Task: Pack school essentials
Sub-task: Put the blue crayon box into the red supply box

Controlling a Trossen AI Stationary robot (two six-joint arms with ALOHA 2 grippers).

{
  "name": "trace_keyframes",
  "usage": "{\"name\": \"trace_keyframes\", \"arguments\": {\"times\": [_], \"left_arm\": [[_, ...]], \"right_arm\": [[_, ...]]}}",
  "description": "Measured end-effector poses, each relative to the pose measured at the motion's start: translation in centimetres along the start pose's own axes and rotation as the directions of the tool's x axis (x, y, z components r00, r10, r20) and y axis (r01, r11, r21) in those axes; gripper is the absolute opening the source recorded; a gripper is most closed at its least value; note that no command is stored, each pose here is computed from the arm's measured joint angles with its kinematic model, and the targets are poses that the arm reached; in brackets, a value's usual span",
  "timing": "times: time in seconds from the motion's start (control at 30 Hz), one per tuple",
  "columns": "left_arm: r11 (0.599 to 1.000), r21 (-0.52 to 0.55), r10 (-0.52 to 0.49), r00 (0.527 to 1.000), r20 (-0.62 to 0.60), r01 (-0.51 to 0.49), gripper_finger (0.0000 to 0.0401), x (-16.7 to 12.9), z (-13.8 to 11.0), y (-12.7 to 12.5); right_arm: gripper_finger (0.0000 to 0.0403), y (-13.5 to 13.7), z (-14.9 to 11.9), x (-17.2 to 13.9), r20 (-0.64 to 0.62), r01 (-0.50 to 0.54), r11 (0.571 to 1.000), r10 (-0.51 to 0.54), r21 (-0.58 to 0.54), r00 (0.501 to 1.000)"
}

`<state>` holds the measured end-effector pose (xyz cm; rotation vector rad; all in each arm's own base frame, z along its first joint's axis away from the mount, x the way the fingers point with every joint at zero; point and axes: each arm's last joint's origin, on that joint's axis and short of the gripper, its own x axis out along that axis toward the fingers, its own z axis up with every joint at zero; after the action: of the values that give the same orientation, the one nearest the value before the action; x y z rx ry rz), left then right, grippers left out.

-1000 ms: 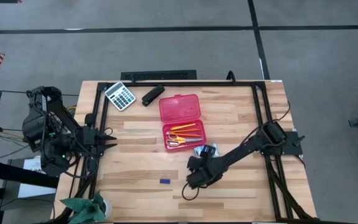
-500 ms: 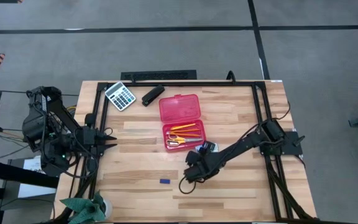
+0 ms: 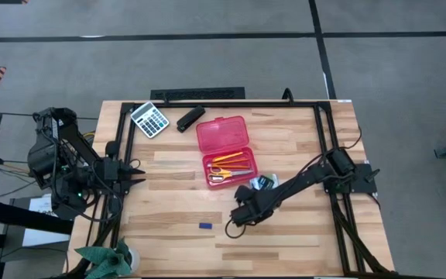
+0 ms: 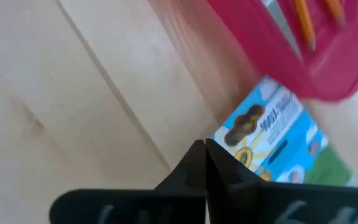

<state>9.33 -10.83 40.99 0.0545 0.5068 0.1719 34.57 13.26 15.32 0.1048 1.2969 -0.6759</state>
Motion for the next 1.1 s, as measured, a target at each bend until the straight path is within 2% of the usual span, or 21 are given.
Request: {"name": "trace_keyframes", "arguments": {"times": [0.1, 0.3, 0.47, 0.53, 0.6, 0.67, 0.73, 0.8, 0.87, 0.97, 1.1], "left_arm": [[1.0, 0.0, 0.0, 1.0, 0.0, 0.0, 0.0083, 0.0, 0.0, 0.0], [1.0, -0.001, 0.006, 1.0, 0.007, -0.006, 0.0083, 0.0, 0.0, 0.0], [0.996, -0.046, 0.075, 0.996, 0.048, -0.073, 0.0083, 0.8, -0.9, -0.4], [0.991, -0.094, 0.097, 0.994, 0.051, -0.092, 0.0083, 1.2, -1.5, -0.6], [0.981, -0.161, 0.123, 0.991, 0.058, -0.112, 0.0083, 1.8, -2.3, -0.9], [0.963, -0.238, 0.145, 0.987, 0.068, -0.125, 0.0083, 2.4, -3.2, -1.2], [0.939, -0.322, 0.153, 0.986, 0.072, -0.122, 0.0083, 2.7, -3.9, -1.2], [0.906, -0.413, 0.141, 0.985, 0.098, -0.089, 0.0083, 2.8, -4.1, -1.0], [0.884, -0.465, 0.127, 0.982, 0.141, -0.048, 0.0083, 2.7, -4.1, -0.8], [0.874, -0.484, 0.063, 0.978, 0.198, 0.041, 0.0083, 2.0, -3.1, -0.2], [0.88, -0.449, -0.038, 0.964, 0.261, 0.156, 0.0083, 1.0, -1.6, 0.8]], "right_arm": [[0.0003, 0.1, 0.3, -0.8, -0.022, -0.035, 0.999, 0.036, 0.04, 0.999], [0.0002, 0.5, 1.3, -4.6, 0.034, -0.109, 0.993, 0.107, 0.049, 0.994], [0.0001, 0.8, 2.1, -7.7, 0.1, -0.185, 0.981, 0.178, 0.067, 0.979], [0.0003, 1.2, 1.7, -9.1, 0.171, -0.198, 0.974, 0.178, 0.112, 0.969], [0.0012, 1.6, 0.7, -10.4, 0.233, -0.227, 0.95, 0.176, 0.215, 0.957], [0.0029, 1.9, -0.3, -11.5, 0.277, -0.284, 0.886, 0.188, 0.366, 0.942], [0.0052, 2.4, -1.5, -12.5, 0.306, -0.337, 0.797, 0.201, 0.501, 0.93], [0.008, 3.1, -2.7, -13.2, 0.359, -0.398, 0.683, 0.207, 0.613, 0.91], [0.0112, 4.0, -4.0, -13.7, 0.414, -0.456, 0.55, 0.209, 0.7, 0.886], [0.0163, 4.8, -6.6, -13.5, 0.474, -0.507, 0.35, 0.181, 0.787, 0.862], [0.0223, 6.4, -7.4, -10.9, 0.528, -0.576, 0.21, 0.245, 0.79, 0.813]]}}
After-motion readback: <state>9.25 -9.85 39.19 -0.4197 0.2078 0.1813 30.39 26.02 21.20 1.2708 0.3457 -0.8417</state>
